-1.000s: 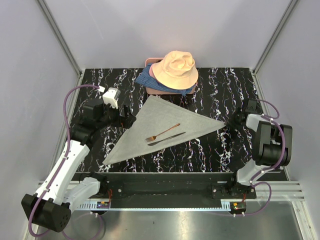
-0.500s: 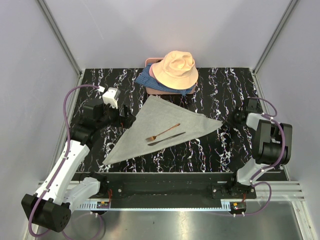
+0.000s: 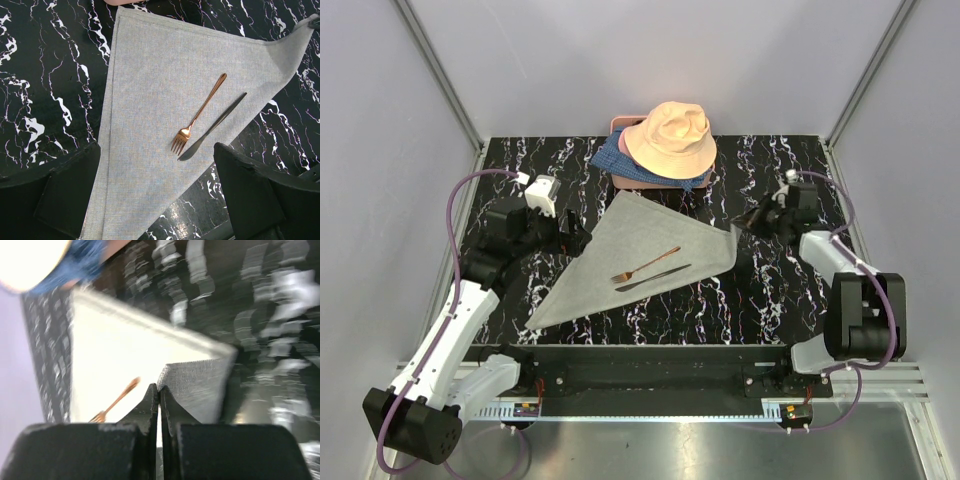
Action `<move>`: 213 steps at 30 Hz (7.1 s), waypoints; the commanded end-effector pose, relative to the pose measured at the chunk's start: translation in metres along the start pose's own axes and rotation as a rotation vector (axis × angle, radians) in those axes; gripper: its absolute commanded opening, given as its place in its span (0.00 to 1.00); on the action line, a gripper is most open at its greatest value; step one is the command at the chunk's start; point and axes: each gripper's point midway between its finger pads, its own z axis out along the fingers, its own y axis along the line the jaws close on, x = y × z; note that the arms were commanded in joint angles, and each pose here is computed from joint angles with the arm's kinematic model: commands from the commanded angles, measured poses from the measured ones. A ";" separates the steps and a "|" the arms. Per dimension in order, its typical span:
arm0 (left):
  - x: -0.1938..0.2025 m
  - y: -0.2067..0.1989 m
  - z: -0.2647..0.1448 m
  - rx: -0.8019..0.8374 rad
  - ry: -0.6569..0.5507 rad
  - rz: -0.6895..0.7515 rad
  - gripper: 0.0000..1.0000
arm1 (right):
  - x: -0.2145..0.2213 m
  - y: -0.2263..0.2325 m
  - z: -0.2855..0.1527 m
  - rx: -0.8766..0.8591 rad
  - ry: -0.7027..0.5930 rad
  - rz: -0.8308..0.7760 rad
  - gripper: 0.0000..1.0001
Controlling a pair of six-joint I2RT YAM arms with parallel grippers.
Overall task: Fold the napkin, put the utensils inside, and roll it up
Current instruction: Fold the napkin
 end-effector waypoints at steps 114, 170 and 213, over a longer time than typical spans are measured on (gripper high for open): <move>0.222 0.092 -0.057 -0.883 0.005 -1.269 0.38 | 0.127 0.131 0.011 -0.627 0.321 -0.037 0.58; 0.244 0.090 -0.050 -0.924 0.066 -1.331 0.32 | 0.127 0.135 0.012 -0.697 0.348 0.021 0.54; 0.076 -0.084 0.114 -0.254 -0.042 -0.150 0.00 | 0.113 0.129 -0.025 -0.524 0.243 -0.092 0.54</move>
